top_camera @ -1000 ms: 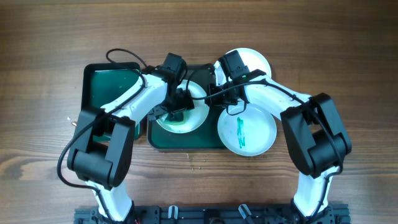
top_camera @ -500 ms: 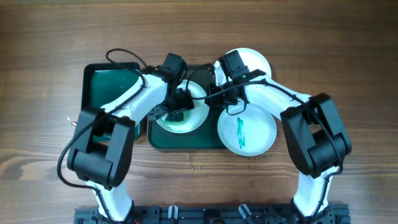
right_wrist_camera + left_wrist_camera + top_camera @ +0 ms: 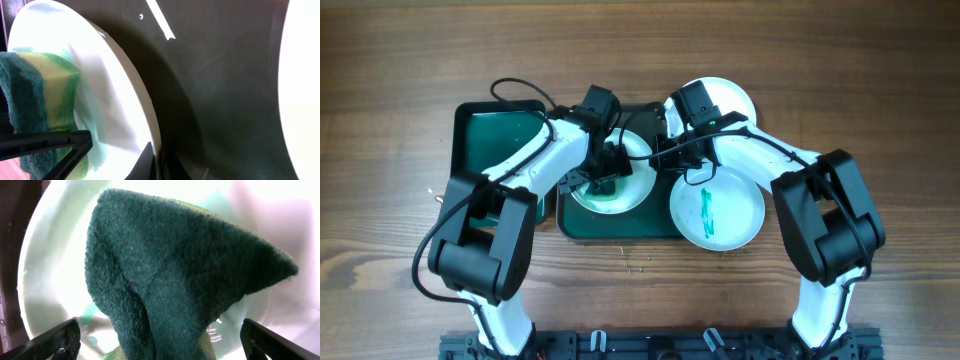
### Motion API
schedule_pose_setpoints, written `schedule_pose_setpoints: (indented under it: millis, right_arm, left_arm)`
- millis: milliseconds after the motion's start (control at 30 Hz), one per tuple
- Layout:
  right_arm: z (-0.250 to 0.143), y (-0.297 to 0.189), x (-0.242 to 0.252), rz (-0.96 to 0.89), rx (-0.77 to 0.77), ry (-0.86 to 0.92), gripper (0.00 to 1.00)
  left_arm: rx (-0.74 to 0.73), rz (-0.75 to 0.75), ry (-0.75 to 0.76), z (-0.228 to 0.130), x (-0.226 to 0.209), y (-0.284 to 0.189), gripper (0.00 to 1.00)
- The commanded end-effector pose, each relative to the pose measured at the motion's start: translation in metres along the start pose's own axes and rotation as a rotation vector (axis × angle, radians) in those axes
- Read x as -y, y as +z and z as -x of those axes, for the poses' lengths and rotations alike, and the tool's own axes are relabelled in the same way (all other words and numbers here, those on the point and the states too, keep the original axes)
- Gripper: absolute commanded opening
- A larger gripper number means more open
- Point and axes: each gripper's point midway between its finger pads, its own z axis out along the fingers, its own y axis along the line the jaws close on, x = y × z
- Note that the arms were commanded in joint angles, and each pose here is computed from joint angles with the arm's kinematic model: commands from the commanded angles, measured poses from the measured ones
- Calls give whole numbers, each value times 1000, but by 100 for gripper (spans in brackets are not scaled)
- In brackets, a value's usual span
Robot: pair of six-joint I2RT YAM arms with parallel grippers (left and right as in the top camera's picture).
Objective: Clean dirty plates on tray and stack at the side
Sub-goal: 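Scrub the left white plate with the sponge in the left gripper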
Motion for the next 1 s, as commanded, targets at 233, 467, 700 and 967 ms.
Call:
schedule_pose_setpoints:
  millis: [233, 467, 700, 967]
  right_arm:
    - [-3, 2, -2, 33, -13, -4, 4]
    - [-4, 2, 0, 24, -17, -1, 4]
    - [-3, 2, 0, 25, -13, -2, 4]
    - [-3, 2, 1, 18, -12, 2, 5]
  left_arm:
    - [0, 9, -2, 3, -3, 1, 100]
    - [13, -1, -2, 6, 0, 1, 100]
    - [88, -56, 0, 24, 13, 0, 100]
    - [60, 19, 94, 16, -2, 1, 16]
